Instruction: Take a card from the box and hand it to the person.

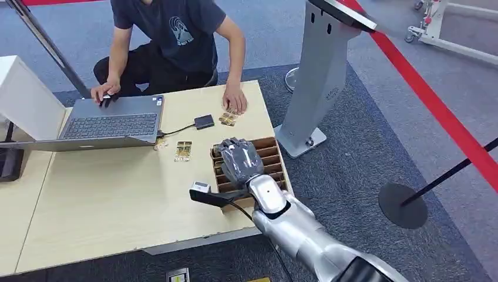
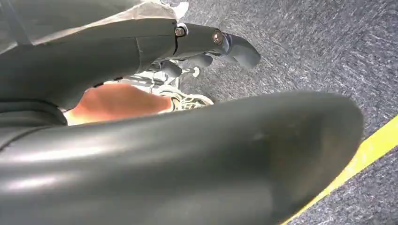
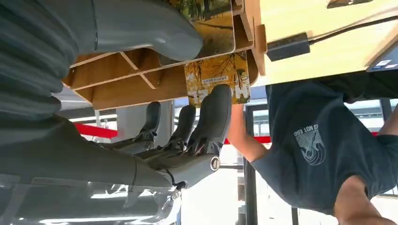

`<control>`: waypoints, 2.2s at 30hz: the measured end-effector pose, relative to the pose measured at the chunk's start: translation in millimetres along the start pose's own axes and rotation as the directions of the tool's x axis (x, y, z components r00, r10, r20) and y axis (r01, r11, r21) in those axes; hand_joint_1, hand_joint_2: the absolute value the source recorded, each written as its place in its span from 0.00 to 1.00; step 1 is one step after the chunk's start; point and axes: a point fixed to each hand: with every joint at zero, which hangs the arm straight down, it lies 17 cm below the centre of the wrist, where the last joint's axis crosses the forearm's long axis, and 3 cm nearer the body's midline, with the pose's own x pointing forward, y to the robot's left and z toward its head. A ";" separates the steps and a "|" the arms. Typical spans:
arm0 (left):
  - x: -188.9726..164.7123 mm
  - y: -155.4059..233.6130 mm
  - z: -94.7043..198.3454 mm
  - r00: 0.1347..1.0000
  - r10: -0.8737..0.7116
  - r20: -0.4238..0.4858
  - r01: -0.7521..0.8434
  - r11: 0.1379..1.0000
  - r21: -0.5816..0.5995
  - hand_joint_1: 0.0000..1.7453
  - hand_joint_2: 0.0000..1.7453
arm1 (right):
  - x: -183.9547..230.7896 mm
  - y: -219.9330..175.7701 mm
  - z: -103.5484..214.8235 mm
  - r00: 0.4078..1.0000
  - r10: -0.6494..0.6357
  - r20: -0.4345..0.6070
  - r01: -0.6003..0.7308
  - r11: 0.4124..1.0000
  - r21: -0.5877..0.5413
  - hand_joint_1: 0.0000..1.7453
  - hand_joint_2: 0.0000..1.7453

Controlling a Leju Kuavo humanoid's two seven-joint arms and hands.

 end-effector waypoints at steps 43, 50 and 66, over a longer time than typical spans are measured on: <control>-4.9 -3.6 0.2 1.000 0.008 -0.008 -0.008 1.000 -0.001 0.00 0.00 | -14.4 13.7 5.3 0.999 0.014 -0.033 -0.013 0.999 0.040 0.49 1.00; -5.0 -3.5 0.2 1.000 0.008 -0.009 -0.008 1.000 0.000 0.00 0.00 | -15.0 14.2 5.5 0.999 0.015 -0.033 -0.014 0.999 0.042 0.54 1.00; -2.4 -4.7 0.4 1.000 0.012 0.008 -0.012 1.000 -0.005 0.00 0.00 | -14.6 14.9 5.6 0.999 0.016 -0.030 -0.015 0.999 0.046 0.59 1.00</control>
